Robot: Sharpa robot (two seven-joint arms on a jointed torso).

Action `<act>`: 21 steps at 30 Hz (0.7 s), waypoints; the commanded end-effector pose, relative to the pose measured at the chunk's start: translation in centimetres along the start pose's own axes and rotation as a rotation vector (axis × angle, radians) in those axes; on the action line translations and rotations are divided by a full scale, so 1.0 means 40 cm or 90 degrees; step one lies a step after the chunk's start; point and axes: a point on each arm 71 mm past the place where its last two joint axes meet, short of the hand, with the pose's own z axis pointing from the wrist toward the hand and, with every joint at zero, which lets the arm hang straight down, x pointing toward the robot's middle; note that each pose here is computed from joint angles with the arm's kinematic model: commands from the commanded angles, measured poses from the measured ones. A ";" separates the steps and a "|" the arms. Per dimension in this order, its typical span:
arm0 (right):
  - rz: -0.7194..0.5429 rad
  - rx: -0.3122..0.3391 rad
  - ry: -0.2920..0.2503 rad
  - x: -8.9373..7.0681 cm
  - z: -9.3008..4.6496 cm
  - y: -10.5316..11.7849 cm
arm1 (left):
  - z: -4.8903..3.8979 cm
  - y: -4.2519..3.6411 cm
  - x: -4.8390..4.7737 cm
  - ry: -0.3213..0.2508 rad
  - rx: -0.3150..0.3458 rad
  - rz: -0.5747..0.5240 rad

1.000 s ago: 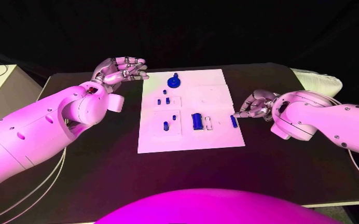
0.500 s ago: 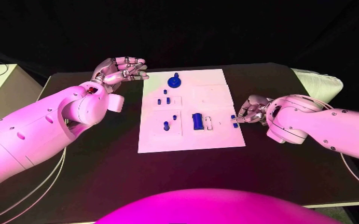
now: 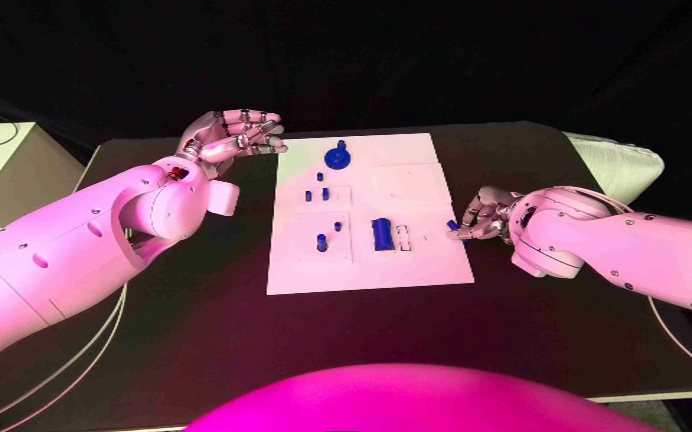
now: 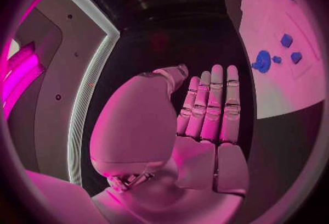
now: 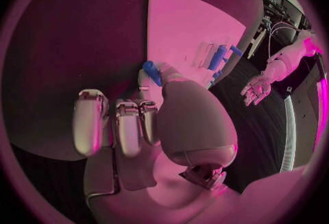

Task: Assemble the parts on the task board

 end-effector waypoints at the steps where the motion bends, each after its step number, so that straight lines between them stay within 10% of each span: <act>1: -0.016 -0.004 0.015 0.019 0.002 0.006 | 0.000 -0.004 0.003 0.010 0.005 -0.001; 21: -0.001 -0.036 -0.047 0.003 -0.013 0.020 | -0.003 -0.004 -0.003 0.007 0.004 0.001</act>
